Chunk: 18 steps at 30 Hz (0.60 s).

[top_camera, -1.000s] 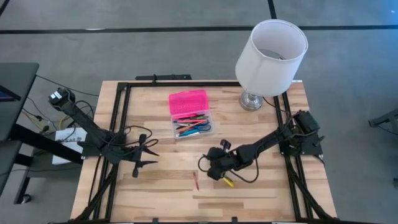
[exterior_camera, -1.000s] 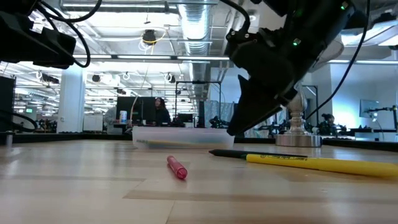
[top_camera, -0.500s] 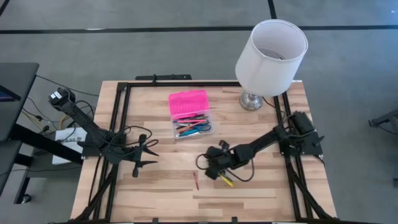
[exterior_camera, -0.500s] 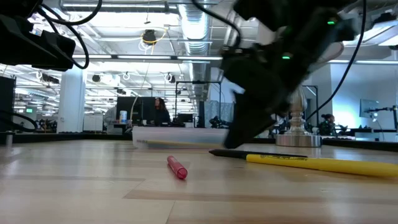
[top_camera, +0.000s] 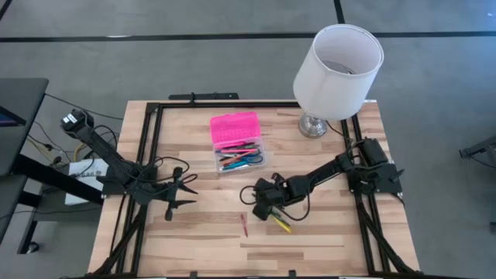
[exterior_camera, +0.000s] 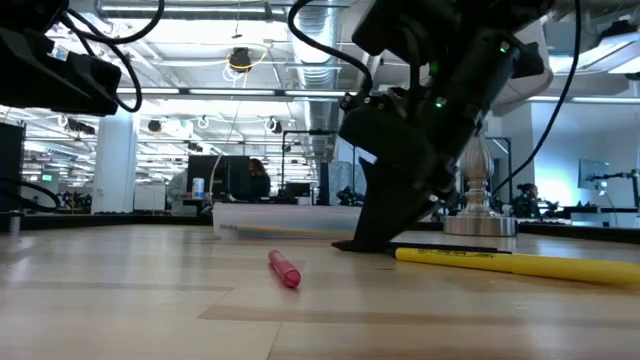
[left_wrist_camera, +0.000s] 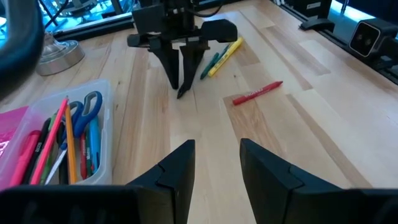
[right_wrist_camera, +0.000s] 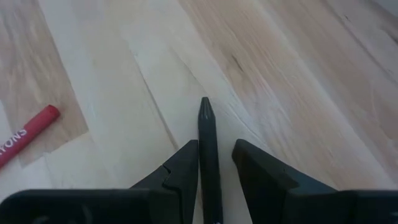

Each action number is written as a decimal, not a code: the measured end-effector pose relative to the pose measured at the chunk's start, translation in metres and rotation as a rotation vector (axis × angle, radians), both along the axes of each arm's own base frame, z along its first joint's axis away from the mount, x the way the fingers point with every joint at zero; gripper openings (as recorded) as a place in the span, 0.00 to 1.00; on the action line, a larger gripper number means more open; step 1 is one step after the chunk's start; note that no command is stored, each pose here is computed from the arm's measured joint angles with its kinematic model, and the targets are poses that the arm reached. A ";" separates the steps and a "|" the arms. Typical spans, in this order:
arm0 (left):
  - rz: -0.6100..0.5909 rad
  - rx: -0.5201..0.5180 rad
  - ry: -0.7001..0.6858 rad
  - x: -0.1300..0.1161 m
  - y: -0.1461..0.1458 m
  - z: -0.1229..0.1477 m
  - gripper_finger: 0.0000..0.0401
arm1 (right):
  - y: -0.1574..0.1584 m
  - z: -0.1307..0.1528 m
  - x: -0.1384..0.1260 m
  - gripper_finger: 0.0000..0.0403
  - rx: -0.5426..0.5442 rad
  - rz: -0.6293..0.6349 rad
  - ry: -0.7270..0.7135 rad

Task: Pick & place school supplies into a supply box
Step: Put the black pen into the pink supply box

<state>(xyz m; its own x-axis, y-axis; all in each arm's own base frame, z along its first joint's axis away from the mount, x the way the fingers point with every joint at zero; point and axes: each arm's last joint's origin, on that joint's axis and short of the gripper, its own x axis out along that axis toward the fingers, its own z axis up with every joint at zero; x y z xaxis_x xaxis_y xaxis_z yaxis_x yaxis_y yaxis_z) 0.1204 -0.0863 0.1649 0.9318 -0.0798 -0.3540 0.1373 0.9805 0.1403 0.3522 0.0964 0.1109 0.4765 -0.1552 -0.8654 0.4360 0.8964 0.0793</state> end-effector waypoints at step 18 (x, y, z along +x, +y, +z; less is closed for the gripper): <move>-0.005 -0.031 0.014 0.000 0.000 -0.001 0.31 | -0.015 0.013 0.005 0.26 0.090 0.138 0.202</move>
